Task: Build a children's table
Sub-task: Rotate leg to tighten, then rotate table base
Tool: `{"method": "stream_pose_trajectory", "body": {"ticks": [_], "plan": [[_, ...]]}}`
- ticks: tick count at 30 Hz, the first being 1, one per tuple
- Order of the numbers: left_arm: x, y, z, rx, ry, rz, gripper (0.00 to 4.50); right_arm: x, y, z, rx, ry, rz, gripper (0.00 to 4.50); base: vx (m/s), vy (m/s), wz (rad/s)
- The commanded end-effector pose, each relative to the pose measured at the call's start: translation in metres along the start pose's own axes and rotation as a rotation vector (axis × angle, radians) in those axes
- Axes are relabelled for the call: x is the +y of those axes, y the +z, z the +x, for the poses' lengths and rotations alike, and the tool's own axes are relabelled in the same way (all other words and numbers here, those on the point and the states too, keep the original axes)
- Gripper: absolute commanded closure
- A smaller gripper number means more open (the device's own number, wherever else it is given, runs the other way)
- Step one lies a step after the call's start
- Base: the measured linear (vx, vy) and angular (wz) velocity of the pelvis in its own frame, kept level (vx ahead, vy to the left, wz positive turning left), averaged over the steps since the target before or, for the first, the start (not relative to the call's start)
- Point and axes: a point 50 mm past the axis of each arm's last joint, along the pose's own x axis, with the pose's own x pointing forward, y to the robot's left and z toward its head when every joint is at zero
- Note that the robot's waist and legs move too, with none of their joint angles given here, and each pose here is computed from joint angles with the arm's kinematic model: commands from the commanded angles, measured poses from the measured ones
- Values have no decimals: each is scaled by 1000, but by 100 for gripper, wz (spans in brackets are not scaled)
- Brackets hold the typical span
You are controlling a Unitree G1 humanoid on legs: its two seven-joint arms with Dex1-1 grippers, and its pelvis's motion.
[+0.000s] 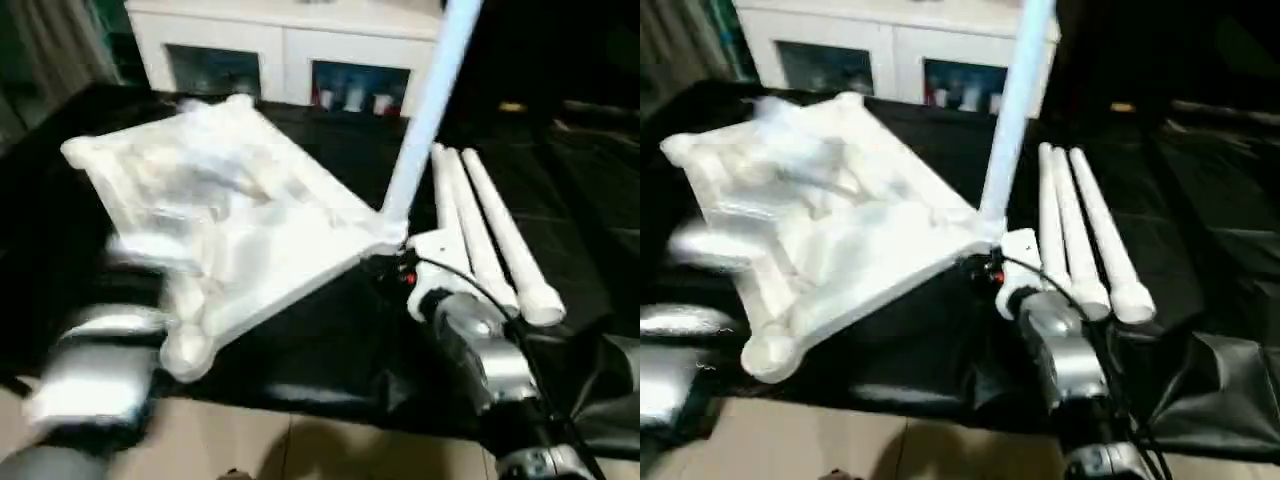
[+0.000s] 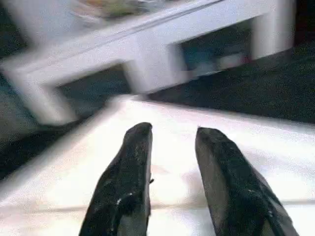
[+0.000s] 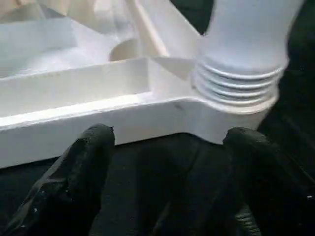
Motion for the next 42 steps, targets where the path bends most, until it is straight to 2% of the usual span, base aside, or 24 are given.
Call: {"method": "stream_pose_trajectory", "body": {"ticks": [1, 2, 3, 5, 7, 9, 11, 12, 13, 14, 16, 18, 22, 23, 25, 26, 28, 30, 32, 36, 38, 39, 42], "plan": [[8, -6, -5, 28, 42, 31, 249, 0, 3, -1, -2, 1, -14, 60, 0, 0, 0], [24, -15, -15, 61, 96, 64, 242, -1, 2, -1, 4, -1, -15, 60, 0, 0, 0], [32, -21, -21, 88, 127, 79, 223, -1, 1, -2, 11, -3, -18, 60, 0, 0, 0], [39, -27, -27, 113, 154, 91, 215, -1, -1, -2, 18, -4, -20, 60, 0, 0, 0], [54, -57, -51, 231, 228, 119, 203, 0, -5, 0, 50, -4, -21, 60, 0, 0, 0], [57, -75, -67, 312, 250, 121, 179, 3, -8, 3, 68, 2, -22, 60, 0, 0, 0], [56, -81, -73, 346, 244, 124, 169, 4, -8, 5, 72, 6, -23, 60, 0, 0, 0], [52, -93, -80, 419, 192, 124, 164, 5, -10, 8, 81, 5, -20, 60, 0, 0, 0], [52, -93, -80, 419, 192, 124, 136, 5, -10, 8, 81, 5, -20, 60, 0, 0, 0], [50, -102, -86, 471, 153, 122, 136, 6, -11, 11, 87, 5, -18, 60, 0, 0, 0], [35, -108, -94, 540, 11, 56, 126, 8, -11, 17, 96, -2, -7, 60, 0, 0, 0], [28, -104, -94, 535, -46, 23, 109, 9, -10, 19, 97, -1, -2, 60, 0, 0, 0], [4, -94, -94, 510, -204, -114, 74, 11, -7, 25, 99, 5, -7, 60, 0, 0, 0], [-12, -90, -95, 500, -312, -172, 65, 12, -5, 27, 92, 17, -5, 60, 0, 0, 0], [-18, -89, -96, 502, -358, -188, 55, 13, -4, 29, 87, 23, -3, 60, 0, 0, 0], [-30, -83, -98, 482, -447, -205, 47, 14, -3, 30, 85, 26, -4, 60, 0, 0, 0], [-43, -79, -102, 473, -541, -219, 33, 14, -3, 31, 83, 26, -6, 60, 0, 0, 0], [-47, -79, -103, 480, -568, -224, 19, 13, -2, 31, 81, 25, -8, 60, 0, 0, 0], [-63, -77, -102, 482, -644, -207, 10, 9, 4, 30, 55, 8, -19, 60, 0, 0, 0], [-76, -76, -94, 469, -661, -190, 1, 3, 15, 28, 14, -36, -24, 60, 0, 0, 0], [-86, -73, -80, 422, -643, -178, 1, -6, 24, 23, 10, -128, -35, 60, 0, 0, 0], [-96, -66, -70, 366, -634, -171, 1, -14, 31, 19, 23, -201, -48, 60, 0, 0, 0], [-112, -57, -59, 313, -643, -197, 1, -24, 39, 12, 49, -261, -59, 60, 0, 0, 0]]}}
